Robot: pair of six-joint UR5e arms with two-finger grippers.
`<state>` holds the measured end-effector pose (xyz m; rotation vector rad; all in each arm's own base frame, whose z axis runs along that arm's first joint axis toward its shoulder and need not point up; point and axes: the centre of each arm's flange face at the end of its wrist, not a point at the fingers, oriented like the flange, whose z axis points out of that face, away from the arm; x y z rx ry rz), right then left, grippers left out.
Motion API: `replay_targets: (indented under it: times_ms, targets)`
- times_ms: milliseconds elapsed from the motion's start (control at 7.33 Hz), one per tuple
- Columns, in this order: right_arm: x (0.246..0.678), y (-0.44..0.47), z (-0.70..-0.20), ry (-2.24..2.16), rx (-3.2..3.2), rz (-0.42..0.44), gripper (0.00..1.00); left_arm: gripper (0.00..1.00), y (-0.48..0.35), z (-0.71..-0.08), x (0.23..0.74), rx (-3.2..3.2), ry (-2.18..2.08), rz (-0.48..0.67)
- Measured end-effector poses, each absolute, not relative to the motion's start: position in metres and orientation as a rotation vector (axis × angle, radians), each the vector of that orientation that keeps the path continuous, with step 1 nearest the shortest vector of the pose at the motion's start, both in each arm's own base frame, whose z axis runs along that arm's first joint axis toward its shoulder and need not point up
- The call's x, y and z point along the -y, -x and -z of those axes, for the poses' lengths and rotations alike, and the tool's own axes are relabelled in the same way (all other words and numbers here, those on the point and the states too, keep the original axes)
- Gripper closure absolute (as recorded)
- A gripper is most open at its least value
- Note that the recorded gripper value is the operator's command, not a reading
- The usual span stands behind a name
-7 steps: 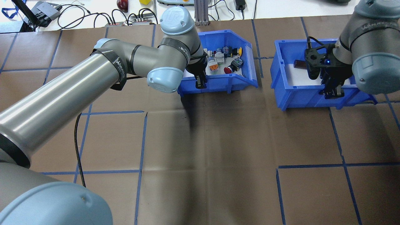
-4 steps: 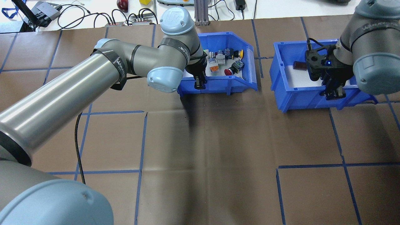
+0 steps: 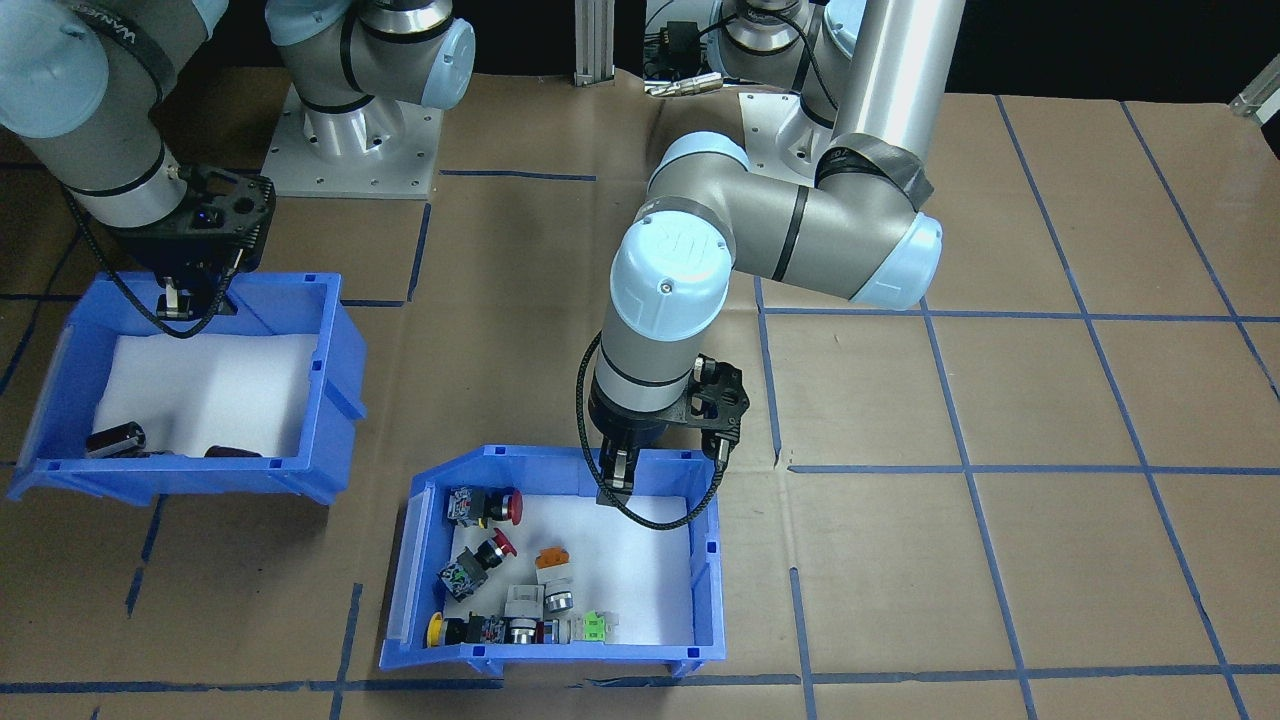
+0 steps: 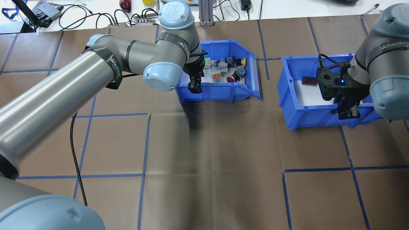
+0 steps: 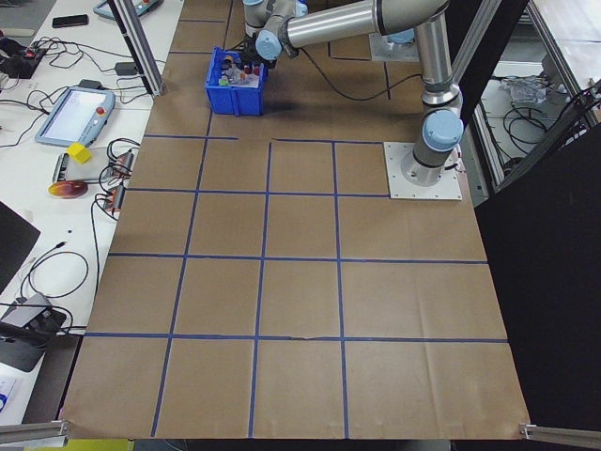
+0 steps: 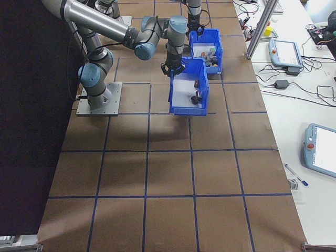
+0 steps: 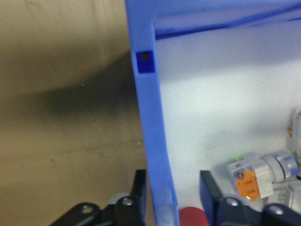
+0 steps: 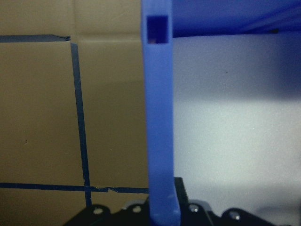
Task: Place button box in front
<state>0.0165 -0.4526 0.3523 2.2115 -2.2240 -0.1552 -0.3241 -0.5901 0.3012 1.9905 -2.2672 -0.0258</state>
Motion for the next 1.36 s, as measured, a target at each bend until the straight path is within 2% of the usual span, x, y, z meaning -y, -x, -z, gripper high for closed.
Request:
replay_targets:
  times_ms: [273,545,818,955,1364]
  targets:
    - [0.426,-0.024,-0.354,-2.214,2.227,0.162,0.90,0.01,0.303,-0.349,0.577,2.272,-1.989,0.033]
    - [0.398,-0.032,-0.352,-2.191,2.246,0.157,0.90,0.01,0.288,-0.401,0.546,2.456,-1.793,0.045]
    - [0.371,-0.046,-0.347,-2.118,2.314,0.138,0.90,0.01,0.245,-0.459,0.498,2.832,-1.286,0.158]
    - [0.360,-0.061,-0.343,-2.100,2.329,0.136,0.89,0.01,0.221,-0.484,0.481,2.944,-0.985,0.172]
    - [0.336,-0.143,-0.339,-2.072,2.313,0.109,0.88,0.01,0.166,-0.533,0.455,3.060,0.009,0.034]
